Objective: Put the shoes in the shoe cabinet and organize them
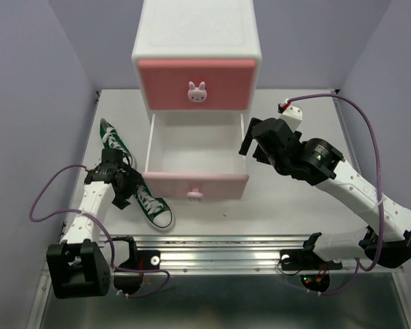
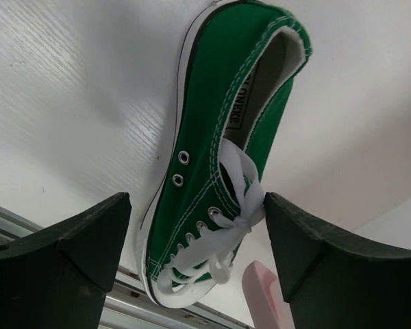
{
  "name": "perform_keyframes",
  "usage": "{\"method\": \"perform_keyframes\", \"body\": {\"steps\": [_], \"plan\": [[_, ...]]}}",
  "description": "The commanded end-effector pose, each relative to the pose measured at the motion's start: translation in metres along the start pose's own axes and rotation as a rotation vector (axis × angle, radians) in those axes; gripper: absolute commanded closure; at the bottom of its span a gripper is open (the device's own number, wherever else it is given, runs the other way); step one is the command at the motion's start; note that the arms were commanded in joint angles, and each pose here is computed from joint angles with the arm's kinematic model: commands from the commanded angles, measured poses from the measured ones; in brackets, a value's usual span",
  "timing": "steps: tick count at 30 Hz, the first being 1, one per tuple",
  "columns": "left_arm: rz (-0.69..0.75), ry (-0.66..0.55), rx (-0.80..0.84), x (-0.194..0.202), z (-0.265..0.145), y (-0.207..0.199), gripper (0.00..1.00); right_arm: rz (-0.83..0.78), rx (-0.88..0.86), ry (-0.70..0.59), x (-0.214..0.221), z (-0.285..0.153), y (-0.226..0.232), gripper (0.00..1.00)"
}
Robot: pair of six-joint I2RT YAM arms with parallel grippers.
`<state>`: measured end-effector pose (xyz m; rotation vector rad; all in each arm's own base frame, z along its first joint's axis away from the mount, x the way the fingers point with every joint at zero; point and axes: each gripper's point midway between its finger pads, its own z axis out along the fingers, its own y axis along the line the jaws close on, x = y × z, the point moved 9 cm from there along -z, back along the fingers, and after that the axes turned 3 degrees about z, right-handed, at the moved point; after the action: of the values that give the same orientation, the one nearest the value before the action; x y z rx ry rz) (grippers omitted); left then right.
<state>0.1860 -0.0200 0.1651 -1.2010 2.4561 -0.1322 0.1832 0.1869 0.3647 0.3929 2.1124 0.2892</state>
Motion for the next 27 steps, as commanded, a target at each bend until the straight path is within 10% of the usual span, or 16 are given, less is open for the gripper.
{"method": "perform_keyframes", "body": {"steps": [1, 11, 13, 14, 27], "plan": [[0.04, 0.012, 0.0, 0.004, 0.011, 0.004, 0.13, 0.015, 0.02, -0.018, -0.003, -0.003, -0.006, 0.0], [0.11, 0.017, -0.039, -0.004, 0.027, 0.0, 0.58, -0.009, 0.029, -0.012, -0.001, 0.001, -0.004, 0.0], [0.14, 0.01, -0.029, -0.007, 0.029, -0.003, 0.75, -0.007, 0.027, -0.017, -0.003, 0.0, -0.004, 0.0], [0.148, 0.001, -0.041, -0.011, 0.028, -0.005, 1.0, -0.011, 0.028, -0.016, -0.003, 0.0, -0.005, 0.0], [0.221, -0.313, -0.383, -0.078, -0.055, 0.016, 1.0, -0.018, 0.022, 0.001, -0.006, -0.007, -0.006, 0.0]]}}
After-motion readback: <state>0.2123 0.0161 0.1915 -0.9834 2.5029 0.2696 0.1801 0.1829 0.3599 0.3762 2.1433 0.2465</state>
